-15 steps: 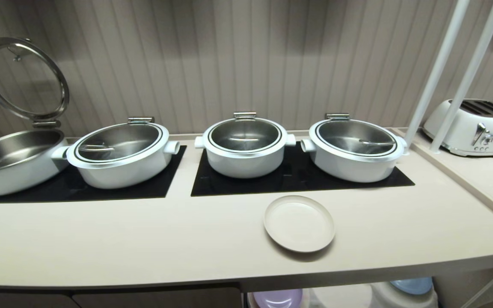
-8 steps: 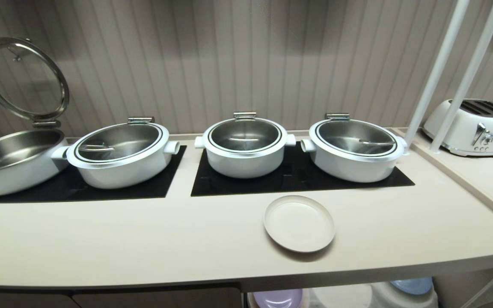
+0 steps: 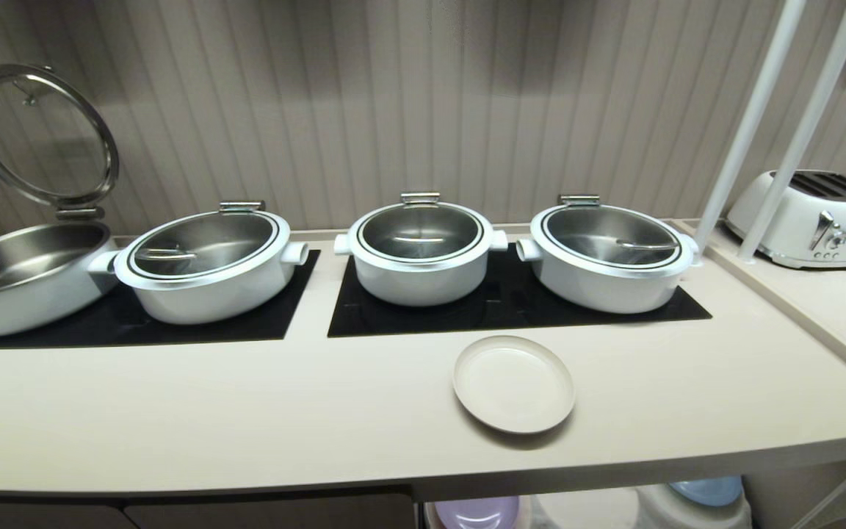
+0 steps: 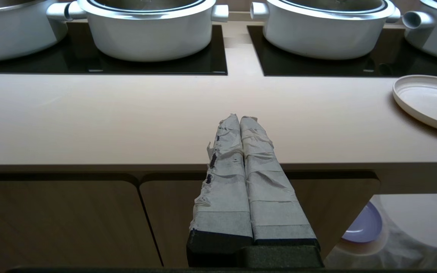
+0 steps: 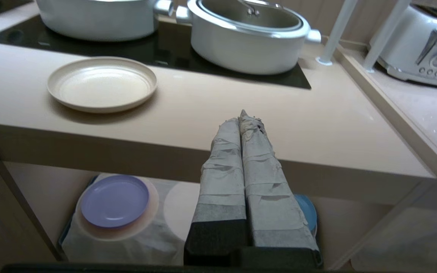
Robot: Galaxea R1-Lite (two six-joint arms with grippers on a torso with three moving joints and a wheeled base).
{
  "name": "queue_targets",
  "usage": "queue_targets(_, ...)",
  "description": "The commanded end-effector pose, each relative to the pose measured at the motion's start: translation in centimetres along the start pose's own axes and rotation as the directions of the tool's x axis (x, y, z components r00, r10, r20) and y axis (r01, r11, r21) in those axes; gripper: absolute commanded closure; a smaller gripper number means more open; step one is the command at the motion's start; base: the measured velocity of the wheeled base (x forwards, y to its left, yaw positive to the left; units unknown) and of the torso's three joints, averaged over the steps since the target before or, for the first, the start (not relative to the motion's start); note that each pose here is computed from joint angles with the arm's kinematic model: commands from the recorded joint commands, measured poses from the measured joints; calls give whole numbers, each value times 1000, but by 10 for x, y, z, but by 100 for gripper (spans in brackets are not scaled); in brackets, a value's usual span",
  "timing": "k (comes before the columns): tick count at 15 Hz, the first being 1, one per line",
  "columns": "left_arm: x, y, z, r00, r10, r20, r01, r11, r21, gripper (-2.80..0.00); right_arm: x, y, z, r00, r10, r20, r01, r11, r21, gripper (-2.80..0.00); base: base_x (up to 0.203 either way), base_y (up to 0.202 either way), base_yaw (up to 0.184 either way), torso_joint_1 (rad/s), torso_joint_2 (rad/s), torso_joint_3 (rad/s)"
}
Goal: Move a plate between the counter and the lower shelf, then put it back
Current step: Pick up the plate
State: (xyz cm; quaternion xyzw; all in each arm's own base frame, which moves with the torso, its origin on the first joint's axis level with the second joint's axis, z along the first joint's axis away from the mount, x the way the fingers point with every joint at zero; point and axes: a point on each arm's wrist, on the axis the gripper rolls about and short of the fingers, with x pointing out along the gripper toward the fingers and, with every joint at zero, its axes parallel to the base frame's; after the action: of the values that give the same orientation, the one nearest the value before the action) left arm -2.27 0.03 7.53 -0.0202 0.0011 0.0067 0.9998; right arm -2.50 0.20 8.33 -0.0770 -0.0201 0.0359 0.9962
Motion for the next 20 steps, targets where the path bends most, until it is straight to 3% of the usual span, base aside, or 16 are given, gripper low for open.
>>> queue_targets(1,0,0,0,1000,0,0,0,1000,-1,0,-5,-1,17,998,35,57,-35,999,-8,0,0,0,0,0,0,0)
queue_targets(4,0,0,0,1000,0,0,0,1000,-1,0,-14,-2,37,992,87,96,-86,996,-18,0,0,0,0,0,0,0)
queue_targets(9,0,0,0,1000,2,0,-2,1000,0,0,-2,-7,77,980,196,34,-196,981,-10,0,0,0,0,0,0,0)
queue_targets(13,0,0,0,1000,1,0,-1,1000,-1,0,26,-14,123,949,316,-11,-316,949,11,0,0,0,0,0,0,0)
queue_targets(17,0,0,0,1000,0,0,0,1000,-1,0,74,-22,152,928,350,-123,-345,936,64,0,0,0,0,0,0,0)
queue_targets(20,0,0,0,1000,0,0,0,1000,-1,0,120,-27,156,905,345,-249,-317,937,146,0,0,0,0,0,0,0)
